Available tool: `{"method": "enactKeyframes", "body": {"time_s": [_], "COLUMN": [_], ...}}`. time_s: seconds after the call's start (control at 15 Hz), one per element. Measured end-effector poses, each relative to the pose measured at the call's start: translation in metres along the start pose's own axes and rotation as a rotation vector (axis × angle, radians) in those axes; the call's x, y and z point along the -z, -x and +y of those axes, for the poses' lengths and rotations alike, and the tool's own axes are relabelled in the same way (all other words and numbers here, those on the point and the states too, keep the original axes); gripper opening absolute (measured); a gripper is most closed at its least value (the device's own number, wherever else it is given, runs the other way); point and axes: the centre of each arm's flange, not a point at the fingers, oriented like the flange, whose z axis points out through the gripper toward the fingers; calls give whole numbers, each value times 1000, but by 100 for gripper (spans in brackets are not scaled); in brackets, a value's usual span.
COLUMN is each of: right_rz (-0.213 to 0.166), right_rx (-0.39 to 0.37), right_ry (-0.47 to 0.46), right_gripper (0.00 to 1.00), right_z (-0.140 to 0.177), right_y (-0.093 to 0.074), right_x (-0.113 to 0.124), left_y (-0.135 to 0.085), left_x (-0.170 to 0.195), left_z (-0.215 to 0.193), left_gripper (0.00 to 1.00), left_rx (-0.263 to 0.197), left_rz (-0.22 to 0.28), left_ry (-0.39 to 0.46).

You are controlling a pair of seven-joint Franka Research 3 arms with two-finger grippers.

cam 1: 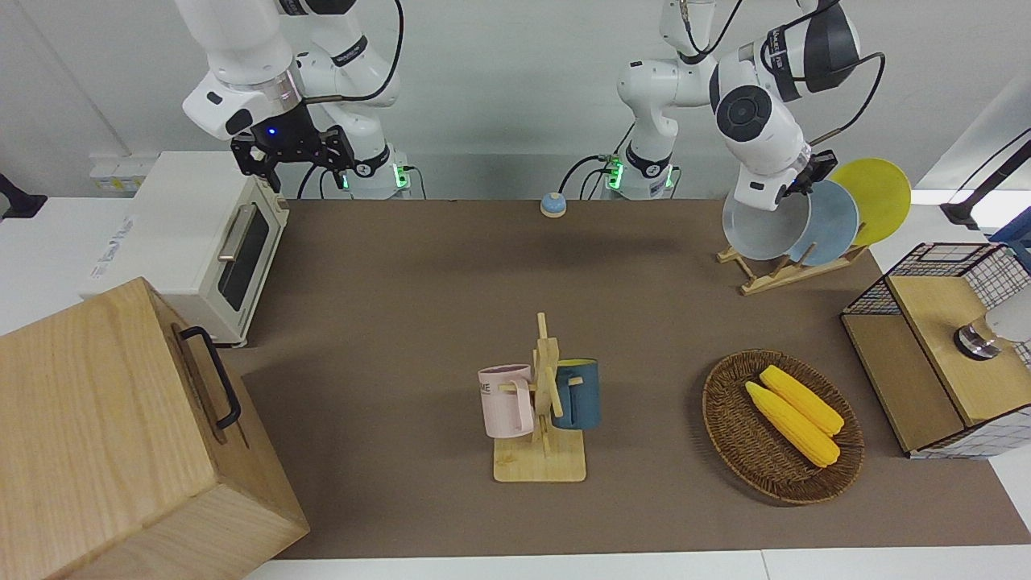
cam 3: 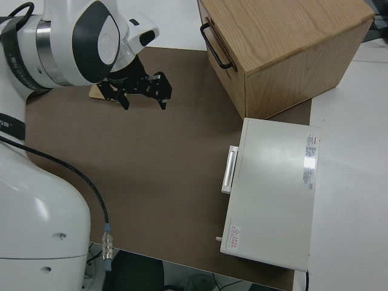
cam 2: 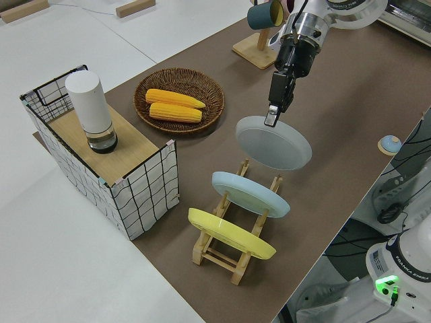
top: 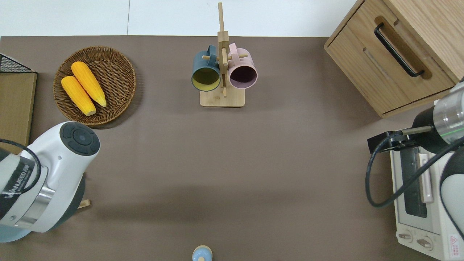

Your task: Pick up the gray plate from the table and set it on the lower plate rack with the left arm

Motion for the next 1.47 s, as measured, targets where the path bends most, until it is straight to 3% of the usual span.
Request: {"method": "enactKeyframes", "body": {"time_s": [0.47, 1.13, 1.33, 1.47], "right_rz": [0, 0, 0, 0], "right_rx": [0, 0, 0, 0], "right_ry": [0, 0, 0, 0], "right_gripper": [99, 99, 99, 99], "right_z": [0, 0, 0, 0], "right_y": [0, 0, 0, 0], "right_x": [0, 0, 0, 0], "left_y": [-5, -10, -11, -11], "left_x": [-21, -33, -35, -35], "left_z": [32, 56, 59, 60], "left_gripper": [4, 7, 35, 64], "left_rx": [54, 47, 41, 39], "left_rz": [-31, -31, -35, -36], "left_ry": [-34, -37, -38, -39]}}
